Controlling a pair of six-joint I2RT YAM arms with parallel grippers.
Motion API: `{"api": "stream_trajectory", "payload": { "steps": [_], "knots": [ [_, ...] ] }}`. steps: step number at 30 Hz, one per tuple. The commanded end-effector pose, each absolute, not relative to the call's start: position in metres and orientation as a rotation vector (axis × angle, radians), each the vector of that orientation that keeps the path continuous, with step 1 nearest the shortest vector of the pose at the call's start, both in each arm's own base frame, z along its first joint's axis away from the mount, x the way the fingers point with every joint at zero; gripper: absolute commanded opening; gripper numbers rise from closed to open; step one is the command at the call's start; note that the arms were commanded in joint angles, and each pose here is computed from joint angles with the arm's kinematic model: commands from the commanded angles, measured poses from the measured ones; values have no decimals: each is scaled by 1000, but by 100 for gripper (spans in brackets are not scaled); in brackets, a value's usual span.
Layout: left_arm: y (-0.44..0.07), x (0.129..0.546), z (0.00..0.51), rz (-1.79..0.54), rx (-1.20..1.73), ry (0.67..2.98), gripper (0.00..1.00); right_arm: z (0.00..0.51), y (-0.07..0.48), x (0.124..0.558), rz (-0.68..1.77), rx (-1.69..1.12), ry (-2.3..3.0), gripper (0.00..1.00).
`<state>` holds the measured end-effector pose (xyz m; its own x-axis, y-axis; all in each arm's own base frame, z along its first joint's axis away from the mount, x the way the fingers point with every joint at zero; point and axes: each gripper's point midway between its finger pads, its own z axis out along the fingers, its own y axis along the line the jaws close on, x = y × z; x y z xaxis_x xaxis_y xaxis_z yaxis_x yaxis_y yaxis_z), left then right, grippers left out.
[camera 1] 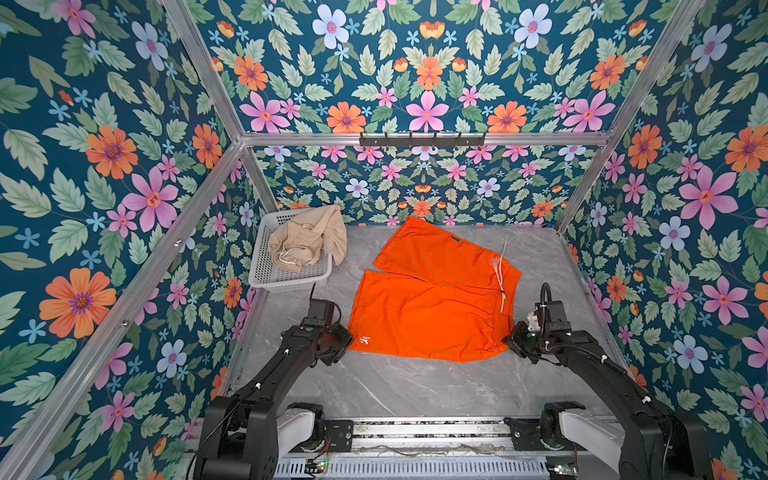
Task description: Fold and stack the shorts
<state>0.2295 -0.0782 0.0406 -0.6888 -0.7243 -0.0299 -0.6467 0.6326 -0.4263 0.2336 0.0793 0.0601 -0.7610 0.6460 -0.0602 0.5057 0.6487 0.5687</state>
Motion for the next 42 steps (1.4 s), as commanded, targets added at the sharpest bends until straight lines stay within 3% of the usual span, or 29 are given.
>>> {"api": "stream_trajectory", "payload": {
  "steps": [1, 17, 20, 25, 32, 42],
  "knots": [
    [-76, 231, 36, -560, -1155, 2651, 42, 59, 80, 231, 782, 928, 2621, 14],
    [-76, 240, 15, -537, -1176, 2652, 32, 58, 80, 225, 780, 914, 2637, 14],
    [-74, 239, 11, -517, -1171, 2663, 24, 59, 80, 224, 776, 909, 2640, 14],
    [-69, 237, 13, -468, -1159, 2664, 0, 60, 81, 220, 779, 902, 2653, 14],
    [-54, 222, 36, -393, -1152, 2621, 0, 59, 81, 199, 746, 913, 2719, 13],
    [-24, 177, 93, -299, -1141, 2482, 0, 63, 91, 124, 644, 916, 2891, 11]
  ]
}}
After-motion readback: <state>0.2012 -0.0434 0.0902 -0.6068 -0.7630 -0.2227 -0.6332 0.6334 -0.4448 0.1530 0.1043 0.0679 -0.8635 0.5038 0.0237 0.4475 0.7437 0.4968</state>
